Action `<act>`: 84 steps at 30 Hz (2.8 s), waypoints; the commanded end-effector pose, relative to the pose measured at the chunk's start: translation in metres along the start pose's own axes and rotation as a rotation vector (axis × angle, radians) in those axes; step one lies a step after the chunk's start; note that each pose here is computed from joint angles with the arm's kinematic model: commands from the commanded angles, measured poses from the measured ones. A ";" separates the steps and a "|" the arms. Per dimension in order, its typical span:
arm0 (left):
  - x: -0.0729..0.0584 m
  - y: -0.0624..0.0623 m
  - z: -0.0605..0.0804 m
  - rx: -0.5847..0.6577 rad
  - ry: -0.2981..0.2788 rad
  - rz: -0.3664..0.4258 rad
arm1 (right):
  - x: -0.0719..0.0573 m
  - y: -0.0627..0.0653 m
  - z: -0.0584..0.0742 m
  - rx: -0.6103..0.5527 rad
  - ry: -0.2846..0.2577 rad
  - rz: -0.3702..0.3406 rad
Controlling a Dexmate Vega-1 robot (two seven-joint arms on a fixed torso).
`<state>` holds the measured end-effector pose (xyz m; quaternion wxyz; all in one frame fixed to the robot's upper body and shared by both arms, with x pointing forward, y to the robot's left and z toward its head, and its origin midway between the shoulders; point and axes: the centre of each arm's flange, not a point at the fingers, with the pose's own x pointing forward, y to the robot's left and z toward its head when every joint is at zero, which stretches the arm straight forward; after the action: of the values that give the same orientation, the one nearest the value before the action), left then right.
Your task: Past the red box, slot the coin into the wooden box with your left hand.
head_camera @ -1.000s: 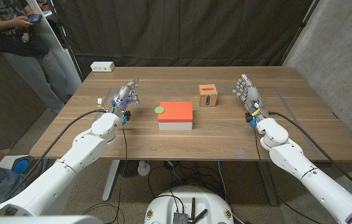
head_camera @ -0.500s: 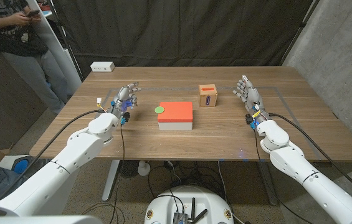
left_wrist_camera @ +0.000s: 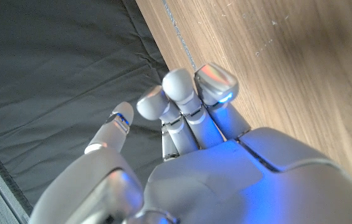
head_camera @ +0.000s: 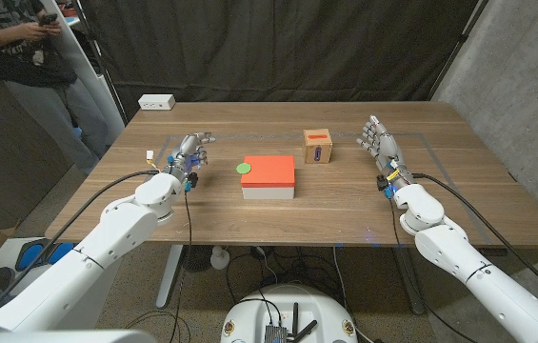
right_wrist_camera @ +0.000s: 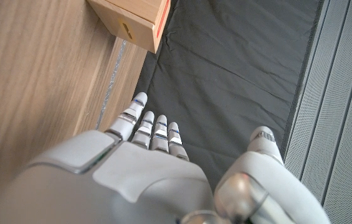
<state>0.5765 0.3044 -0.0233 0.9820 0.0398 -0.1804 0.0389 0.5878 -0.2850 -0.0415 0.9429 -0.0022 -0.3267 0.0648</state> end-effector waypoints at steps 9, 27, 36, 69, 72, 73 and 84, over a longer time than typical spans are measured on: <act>-0.017 0.000 -0.001 -0.073 0.115 -0.100 | -0.002 -0.014 0.017 -0.102 -0.028 0.027; -0.033 0.011 0.012 -0.029 0.264 -0.173 | -0.006 -0.024 0.024 -0.124 -0.024 0.010; -0.039 0.017 0.009 -0.053 0.191 -0.164 | -0.008 -0.020 0.026 -0.136 -0.036 0.010; -0.057 0.009 0.004 -0.048 0.383 -0.195 | -0.024 -0.024 0.031 -0.169 -0.040 0.014; -0.057 0.007 0.009 -0.032 0.398 -0.188 | -0.024 -0.024 0.030 -0.175 -0.039 0.019; -0.056 0.007 0.010 -0.026 0.404 -0.185 | -0.024 -0.024 0.030 -0.174 -0.039 0.019; -0.053 0.002 0.024 0.014 0.458 -0.165 | -0.024 -0.025 0.028 -0.178 -0.034 0.025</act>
<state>0.5209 0.3061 -0.0310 0.9981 0.0347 0.0256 -0.0447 0.5543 -0.3128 -0.0306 0.9322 -0.0850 -0.3490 0.0445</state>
